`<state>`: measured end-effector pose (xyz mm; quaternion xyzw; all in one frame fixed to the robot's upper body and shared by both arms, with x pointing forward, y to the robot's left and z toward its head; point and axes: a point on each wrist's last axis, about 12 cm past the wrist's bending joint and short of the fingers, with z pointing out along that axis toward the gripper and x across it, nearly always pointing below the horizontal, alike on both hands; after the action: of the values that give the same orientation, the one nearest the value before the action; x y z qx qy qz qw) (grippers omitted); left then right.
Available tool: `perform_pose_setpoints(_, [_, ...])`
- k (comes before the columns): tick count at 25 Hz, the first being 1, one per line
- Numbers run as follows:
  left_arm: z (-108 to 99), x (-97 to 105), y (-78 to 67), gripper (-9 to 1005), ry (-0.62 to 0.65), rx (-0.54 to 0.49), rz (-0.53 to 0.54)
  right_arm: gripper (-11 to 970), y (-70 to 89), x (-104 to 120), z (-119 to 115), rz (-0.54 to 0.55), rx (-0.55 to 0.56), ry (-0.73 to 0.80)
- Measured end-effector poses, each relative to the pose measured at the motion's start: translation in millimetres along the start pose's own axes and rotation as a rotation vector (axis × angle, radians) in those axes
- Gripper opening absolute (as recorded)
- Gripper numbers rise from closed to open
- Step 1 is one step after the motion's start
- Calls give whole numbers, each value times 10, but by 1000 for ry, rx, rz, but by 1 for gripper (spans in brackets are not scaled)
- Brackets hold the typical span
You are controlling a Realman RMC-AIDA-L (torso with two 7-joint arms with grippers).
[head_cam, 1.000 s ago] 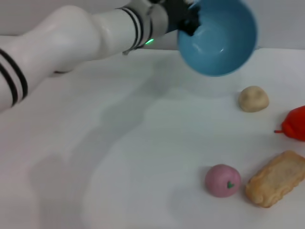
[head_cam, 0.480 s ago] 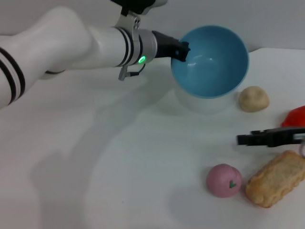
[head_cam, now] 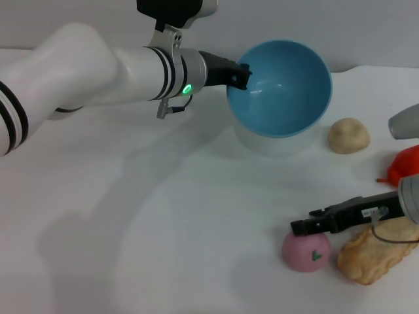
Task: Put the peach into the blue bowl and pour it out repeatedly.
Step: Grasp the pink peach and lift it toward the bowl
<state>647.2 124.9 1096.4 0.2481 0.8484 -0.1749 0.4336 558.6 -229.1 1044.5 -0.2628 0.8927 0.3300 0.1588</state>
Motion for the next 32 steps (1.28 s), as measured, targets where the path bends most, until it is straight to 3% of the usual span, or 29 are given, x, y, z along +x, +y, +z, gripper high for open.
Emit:
perform_pose_setpoints(21, [-14,48,18,-1,6,-3,-7,632,111,70,50,35,-73,72])
perform_pose_setpoints(32, [-12,57,5,-2,7,0,-9,384,97,85,46,6,-44,100])
